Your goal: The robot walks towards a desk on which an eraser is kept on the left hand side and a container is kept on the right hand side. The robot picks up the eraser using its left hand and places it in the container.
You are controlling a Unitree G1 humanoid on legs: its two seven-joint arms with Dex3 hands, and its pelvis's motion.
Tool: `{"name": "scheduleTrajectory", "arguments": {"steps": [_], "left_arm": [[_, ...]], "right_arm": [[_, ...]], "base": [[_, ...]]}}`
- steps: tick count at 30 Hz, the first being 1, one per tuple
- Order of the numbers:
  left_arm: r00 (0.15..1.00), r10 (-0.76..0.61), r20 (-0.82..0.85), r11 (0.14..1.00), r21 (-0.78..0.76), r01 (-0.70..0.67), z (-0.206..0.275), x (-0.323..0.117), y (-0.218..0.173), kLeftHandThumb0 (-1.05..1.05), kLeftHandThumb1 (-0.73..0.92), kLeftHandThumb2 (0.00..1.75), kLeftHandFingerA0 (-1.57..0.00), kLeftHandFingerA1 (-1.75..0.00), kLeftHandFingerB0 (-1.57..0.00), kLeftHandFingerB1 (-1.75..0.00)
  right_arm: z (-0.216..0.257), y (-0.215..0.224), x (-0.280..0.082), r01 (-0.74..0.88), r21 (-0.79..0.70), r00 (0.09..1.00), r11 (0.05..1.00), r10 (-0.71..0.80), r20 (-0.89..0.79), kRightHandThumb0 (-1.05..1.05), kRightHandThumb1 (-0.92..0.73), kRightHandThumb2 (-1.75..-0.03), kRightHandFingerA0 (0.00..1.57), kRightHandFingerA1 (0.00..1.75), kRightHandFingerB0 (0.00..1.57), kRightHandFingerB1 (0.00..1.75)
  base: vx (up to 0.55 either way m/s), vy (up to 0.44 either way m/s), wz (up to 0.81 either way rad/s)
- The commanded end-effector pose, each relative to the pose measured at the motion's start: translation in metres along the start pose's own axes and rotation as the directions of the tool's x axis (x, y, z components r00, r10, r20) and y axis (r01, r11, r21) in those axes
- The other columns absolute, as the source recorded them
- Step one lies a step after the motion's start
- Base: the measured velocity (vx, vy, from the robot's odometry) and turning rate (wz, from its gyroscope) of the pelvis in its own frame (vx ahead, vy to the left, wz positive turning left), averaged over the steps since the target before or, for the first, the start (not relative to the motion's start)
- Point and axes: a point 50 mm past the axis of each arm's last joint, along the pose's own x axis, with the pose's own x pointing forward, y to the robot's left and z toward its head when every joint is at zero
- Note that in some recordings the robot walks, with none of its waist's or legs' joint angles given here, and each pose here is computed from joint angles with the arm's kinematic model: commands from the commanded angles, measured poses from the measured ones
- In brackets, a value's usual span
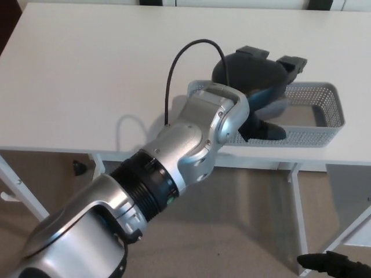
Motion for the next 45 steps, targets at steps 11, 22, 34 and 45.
{"name": "scheduleTrajectory", "arguments": {"steps": [11, 22, 34, 45], "left_arm": [[0.993, 0.058, 0.104, 0.998, -0.027, -0.056, -0.025, -0.06, 0.018, -0.99, 0.64, 1.04, 0.0, 0.0, 0.0, -0.05], [0.752, 0.223, 0.621, 0.964, -0.256, -0.075, 0.014, -0.2, 0.03, -0.72, 0.64, 0.63, -0.06, -0.16, -0.17, -0.31], [0.74, 0.135, 0.659, 0.564, -0.665, 0.49, -0.02, -0.293, -0.002, -0.72, 0.69, 0.62, -0.45, -0.34, -0.54, -0.37], [0.964, -0.209, 0.166, 0.511, -0.822, 0.252, -0.128, -0.32, -0.092, -0.83, 0.67, 1.03, -0.39, -0.5, -0.29, -0.43]], "right_arm": [[0.008, -0.005, 0.006, 0.008, -0.045, 1.0, 0.999, -0.007, 0.024, -0.19, -0.54, -0.55, 0.63, 0.51, 0.39, 0.43], [0.002, -0.006, 0.004, -0.005, -0.035, 1.0, 0.999, 0.005, 0.01, -0.25, -0.53, -0.55, 0.65, 0.53, 0.4, 0.43], [0.011, -0.018, 0.019, 0.03, -0.037, 1.0, 0.999, -0.031, -0.007, -0.2, -0.53, -0.55, 0.59, 0.49, 0.41, 0.42], [0.015, -0.024, 0.028, 0.077, -0.078, 0.997, 0.994, -0.078, -0.004, -0.2, -0.51, -0.54, 0.6, 0.49, 0.45, 0.43]], "base": [[0.0, 0.0, 0.0], [0.0, 0.0, 0.0], [0.0, 0.0, 0.0], [0.0, 0.0, 0.0]]}}
